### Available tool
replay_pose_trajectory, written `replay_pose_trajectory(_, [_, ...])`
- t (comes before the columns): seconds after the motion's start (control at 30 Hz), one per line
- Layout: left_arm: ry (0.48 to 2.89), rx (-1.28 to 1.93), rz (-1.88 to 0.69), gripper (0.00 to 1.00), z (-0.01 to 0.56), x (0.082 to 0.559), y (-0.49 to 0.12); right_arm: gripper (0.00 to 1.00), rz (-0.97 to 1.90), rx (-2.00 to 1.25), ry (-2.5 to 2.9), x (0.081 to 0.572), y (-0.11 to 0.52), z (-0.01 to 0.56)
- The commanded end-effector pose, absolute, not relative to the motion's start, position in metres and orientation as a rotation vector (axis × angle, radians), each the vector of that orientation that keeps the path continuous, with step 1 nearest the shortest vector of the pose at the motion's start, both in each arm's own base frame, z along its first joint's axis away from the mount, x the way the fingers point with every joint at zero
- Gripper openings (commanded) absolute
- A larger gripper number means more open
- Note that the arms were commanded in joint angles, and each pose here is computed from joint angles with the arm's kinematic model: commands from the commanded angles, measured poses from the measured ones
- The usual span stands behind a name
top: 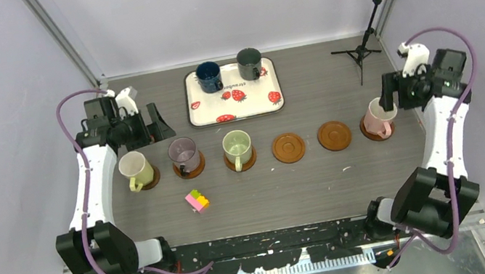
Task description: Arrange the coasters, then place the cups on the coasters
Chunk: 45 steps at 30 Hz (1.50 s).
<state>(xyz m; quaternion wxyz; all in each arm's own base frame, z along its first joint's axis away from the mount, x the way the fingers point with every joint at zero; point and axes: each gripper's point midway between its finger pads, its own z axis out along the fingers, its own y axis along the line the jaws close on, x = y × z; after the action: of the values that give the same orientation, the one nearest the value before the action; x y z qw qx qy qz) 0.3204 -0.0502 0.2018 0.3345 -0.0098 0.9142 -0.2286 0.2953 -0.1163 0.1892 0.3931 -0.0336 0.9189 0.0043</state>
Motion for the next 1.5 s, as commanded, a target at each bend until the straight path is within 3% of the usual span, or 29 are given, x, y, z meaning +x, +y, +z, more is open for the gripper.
replay_pose_trajectory(0.0, [2.341,0.003,-0.614,1.00,0.214,0.326,-0.052,0.83,0.028,-0.085,2.223,0.337,-0.098,0.242])
replay_pose_trajectory(0.27, [2.370,-0.017,-0.604,1.00,0.205,0.326,-0.049,0.77,0.053,-0.144,2.112,0.435,0.004,0.280])
replay_pose_trajectory(0.67, [2.395,-0.035,-0.537,1.00,0.198,0.323,-0.041,0.74,0.160,-0.038,2.191,0.559,0.138,0.198])
replay_pose_trajectory(0.93, [2.409,-0.039,-0.505,1.00,0.192,0.324,-0.036,0.74,0.201,-0.081,2.217,0.596,0.203,0.149])
replay_pose_trajectory(1.27, [2.430,-0.044,-0.497,1.00,0.184,0.327,-0.034,0.72,0.230,-0.108,2.216,0.613,0.232,0.118])
replay_pose_trajectory(1.47, [2.431,-0.048,-0.492,1.00,0.183,0.330,-0.033,0.60,0.199,-0.078,2.220,0.622,0.231,0.103])
